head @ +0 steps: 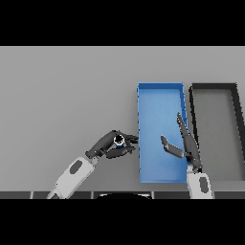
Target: Pick up the blue pipe and place it into the blue bin.
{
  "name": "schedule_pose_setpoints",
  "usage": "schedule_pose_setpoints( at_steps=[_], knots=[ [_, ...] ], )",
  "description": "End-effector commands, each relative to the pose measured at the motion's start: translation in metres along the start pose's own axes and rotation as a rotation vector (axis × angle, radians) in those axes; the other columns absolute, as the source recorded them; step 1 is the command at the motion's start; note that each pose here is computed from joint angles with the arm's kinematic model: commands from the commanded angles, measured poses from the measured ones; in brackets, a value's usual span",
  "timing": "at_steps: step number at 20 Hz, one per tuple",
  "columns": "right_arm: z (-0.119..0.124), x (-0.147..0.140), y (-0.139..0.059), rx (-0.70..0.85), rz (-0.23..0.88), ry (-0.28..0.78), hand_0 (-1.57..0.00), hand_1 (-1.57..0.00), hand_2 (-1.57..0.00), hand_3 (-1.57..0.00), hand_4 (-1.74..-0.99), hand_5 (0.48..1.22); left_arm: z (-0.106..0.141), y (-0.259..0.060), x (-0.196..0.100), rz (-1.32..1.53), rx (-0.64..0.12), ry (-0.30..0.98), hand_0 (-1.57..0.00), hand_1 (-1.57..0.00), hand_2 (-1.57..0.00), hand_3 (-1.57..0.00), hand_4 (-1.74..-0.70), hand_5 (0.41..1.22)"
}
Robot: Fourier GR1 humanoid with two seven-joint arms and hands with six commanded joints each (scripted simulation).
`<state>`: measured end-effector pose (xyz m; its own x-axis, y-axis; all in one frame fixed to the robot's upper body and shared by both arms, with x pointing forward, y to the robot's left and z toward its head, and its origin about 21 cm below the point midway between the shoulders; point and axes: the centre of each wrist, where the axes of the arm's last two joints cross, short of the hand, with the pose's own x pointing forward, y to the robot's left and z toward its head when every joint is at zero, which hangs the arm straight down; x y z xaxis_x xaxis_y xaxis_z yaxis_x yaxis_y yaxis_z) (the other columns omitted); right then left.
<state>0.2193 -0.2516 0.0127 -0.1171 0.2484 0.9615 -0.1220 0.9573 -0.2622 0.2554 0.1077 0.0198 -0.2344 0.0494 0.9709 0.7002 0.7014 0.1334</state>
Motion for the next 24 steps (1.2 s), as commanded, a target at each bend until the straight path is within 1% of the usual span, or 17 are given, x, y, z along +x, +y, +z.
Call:
schedule_pose_setpoints(
  at_steps=[1,2,3,4,7,10,12,13,16,17,19,20,21,22,24],
  knots=[
    [0.004,-0.001,-0.001,0.006,0.008,-0.015,0.00,0.00,0.00,0.00,-1.221,0.631,-0.002,0.004,0.007,-0.009,-0.008,0.005,-1.54,-1.54,-1.55,-1.44,-1.72,1.210],
    [0.003,-0.002,0.000,0.004,0.003,-0.019,0.00,0.00,0.00,0.00,-1.219,0.634,-0.008,0.002,0.012,-0.012,-0.021,0.005,-1.55,-1.55,-1.55,-1.44,-1.72,1.212],
    [0.003,0.000,-0.004,0.005,0.001,-0.024,0.00,0.00,0.00,0.00,-1.217,0.635,-0.008,0.002,0.018,-0.010,-0.033,0.000,-1.55,-1.55,-1.56,-1.44,-1.72,1.214],
    [0.003,0.000,-0.003,0.004,0.004,-0.028,0.00,0.00,0.00,0.00,-1.216,0.637,-0.012,-0.001,0.023,-0.009,-0.045,0.008,-1.55,-1.56,-1.56,-1.45,-1.72,1.215],
    [0.005,-0.002,-0.008,0.001,0.008,-0.029,0.00,0.00,0.00,0.00,-1.195,0.635,-0.012,-0.005,0.030,-0.014,-0.078,0.020,-1.56,-1.56,-1.56,-1.44,-1.73,1.218],
    [-0.002,-0.004,-0.009,0.020,-0.003,-0.012,0.00,0.00,0.00,0.00,-1.184,0.629,-0.017,-0.007,0.032,-0.023,-0.088,0.033,-1.57,-1.57,-1.57,-1.44,-1.73,1.219],
    [-0.008,-0.008,-0.010,0.053,-0.021,-0.007,0.00,0.00,0.00,0.00,-1.174,0.629,-0.012,-0.006,0.030,-0.007,-0.082,0.046,-1.57,-1.57,-1.57,-1.44,-1.73,1.219],
    [-0.011,-0.010,-0.011,0.072,-0.031,-0.006,0.00,0.00,0.00,0.00,-1.178,0.629,-0.014,-0.005,0.027,-0.014,-0.081,0.049,-1.57,-1.57,-1.57,-1.44,-1.73,1.219],
    [-0.017,-0.015,-0.014,0.111,-0.050,-0.018,0.00,0.00,0.00,0.00,-1.209,0.623,-0.014,-0.004,0.030,-0.024,-0.082,0.041,-1.57,-1.57,-1.57,-1.44,-1.73,1.220],
    [-0.020,-0.015,-0.012,0.113,-0.059,-0.028,0.00,0.00,0.00,0.00,-1.207,0.619,-0.015,-0.004,0.031,-0.032,-0.083,0.048,-1.57,-1.57,-1.57,-1.44,-1.73,1.220],
    [-0.020,-0.015,-0.018,0.132,-0.079,-0.058,0.00,0.00,0.00,0.00,-1.191,0.619,-0.012,-0.006,0.030,-0.028,-0.085,0.046,-1.57,-1.57,-1.57,-1.44,-1.73,1.220],
    [-0.019,-0.008,-0.022,0.151,-0.112,-0.110,0.00,0.00,0.00,0.00,-1.195,0.610,-0.012,-0.006,0.028,-0.028,-0.086,0.047,-1.57,-1.57,-1.57,-1.44,-1.73,1.221],
    [-0.022,-0.001,-0.024,0.194,-0.166,-0.126,0.00,0.00,0.00,0.00,-1.197,0.604,-0.013,-0.005,0.027,-0.023,-0.081,0.053,-1.57,-1.57,-1.57,-1.44,-1.73,1.221],
    [-0.027,0.009,-0.028,0.249,-0.193,-0.133,0.00,0.00,0.00,0.00,-1.199,0.593,-0.013,-0.002,0.029,-0.029,-0.084,0.052,-1.57,-1.57,-1.57,-1.44,-1.73,1.221],
    [-0.034,0.030,-0.039,0.342,-0.207,-0.152,0.00,0.00,0.00,0.00,-1.215,0.561,-0.014,-0.004,0.030,-0.030,-0.092,0.047,-1.57,-1.57,-1.57,-1.44,-1.73,1.221]
  ],
)
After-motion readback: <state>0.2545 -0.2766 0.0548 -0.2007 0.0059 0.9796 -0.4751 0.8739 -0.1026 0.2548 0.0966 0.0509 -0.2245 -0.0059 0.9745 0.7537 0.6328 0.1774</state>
